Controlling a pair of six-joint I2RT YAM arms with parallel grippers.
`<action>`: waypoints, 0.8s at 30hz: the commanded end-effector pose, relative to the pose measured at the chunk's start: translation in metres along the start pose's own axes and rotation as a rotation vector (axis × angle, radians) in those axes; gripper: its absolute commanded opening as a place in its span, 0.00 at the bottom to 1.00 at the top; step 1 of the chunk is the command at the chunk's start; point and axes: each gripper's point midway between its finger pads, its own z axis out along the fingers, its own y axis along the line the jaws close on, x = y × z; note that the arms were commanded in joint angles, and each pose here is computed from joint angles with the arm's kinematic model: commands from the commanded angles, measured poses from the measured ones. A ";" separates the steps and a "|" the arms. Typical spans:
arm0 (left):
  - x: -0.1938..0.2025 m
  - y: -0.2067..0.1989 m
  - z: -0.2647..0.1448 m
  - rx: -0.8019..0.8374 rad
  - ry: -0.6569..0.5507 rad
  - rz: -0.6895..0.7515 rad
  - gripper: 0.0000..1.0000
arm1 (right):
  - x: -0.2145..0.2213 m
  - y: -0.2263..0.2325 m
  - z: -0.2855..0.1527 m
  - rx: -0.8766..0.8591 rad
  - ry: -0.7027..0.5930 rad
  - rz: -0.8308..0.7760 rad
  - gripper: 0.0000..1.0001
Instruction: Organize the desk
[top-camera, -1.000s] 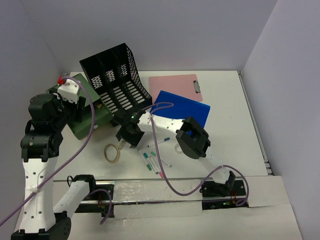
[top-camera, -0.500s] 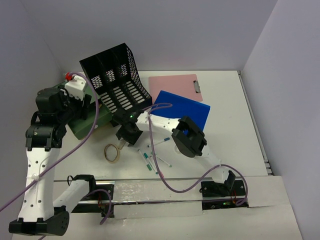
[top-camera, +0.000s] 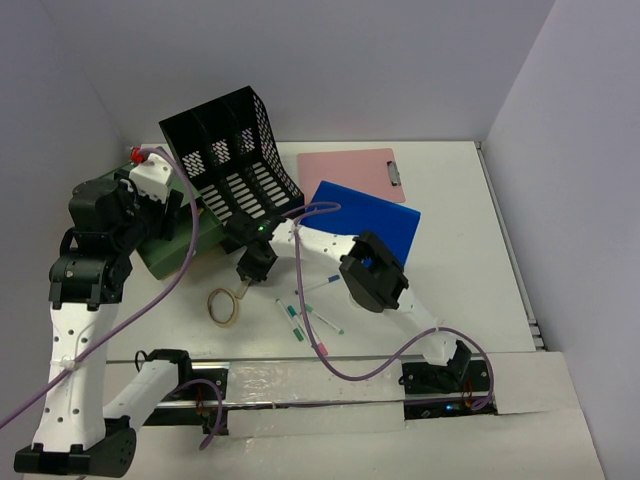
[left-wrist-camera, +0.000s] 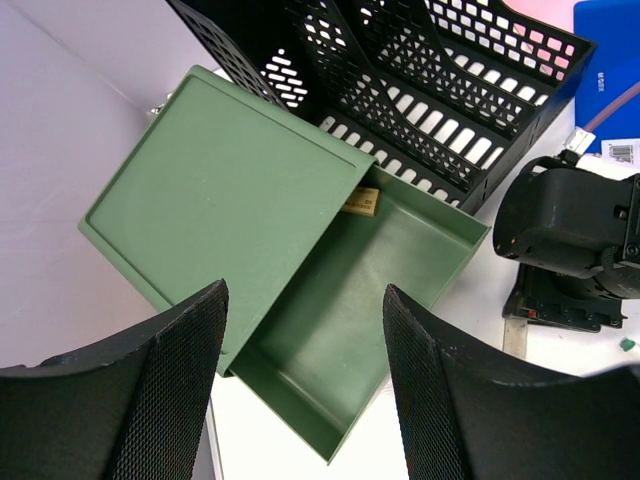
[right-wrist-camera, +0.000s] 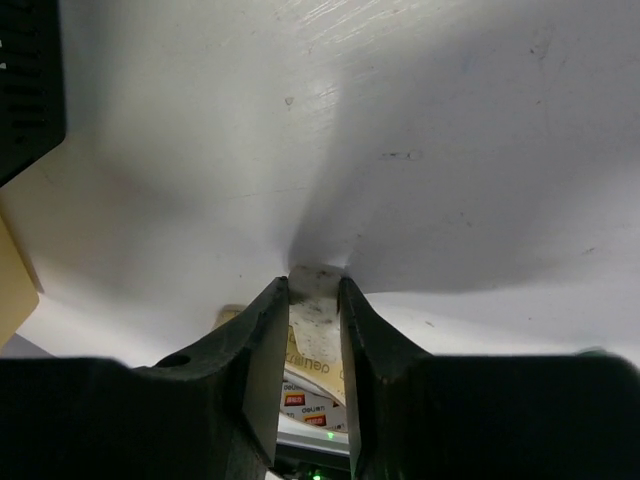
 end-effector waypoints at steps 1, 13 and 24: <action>-0.023 0.010 -0.006 -0.044 -0.081 0.013 0.70 | -0.001 -0.047 0.034 0.148 -0.004 -0.032 0.23; -0.018 0.003 -0.002 -0.011 -0.066 0.012 0.70 | -0.021 -0.024 0.004 -0.003 -0.108 -0.098 0.00; -0.018 -0.008 0.001 0.054 -0.064 0.002 0.70 | -0.054 -0.023 -0.063 -0.166 -0.231 -0.037 0.00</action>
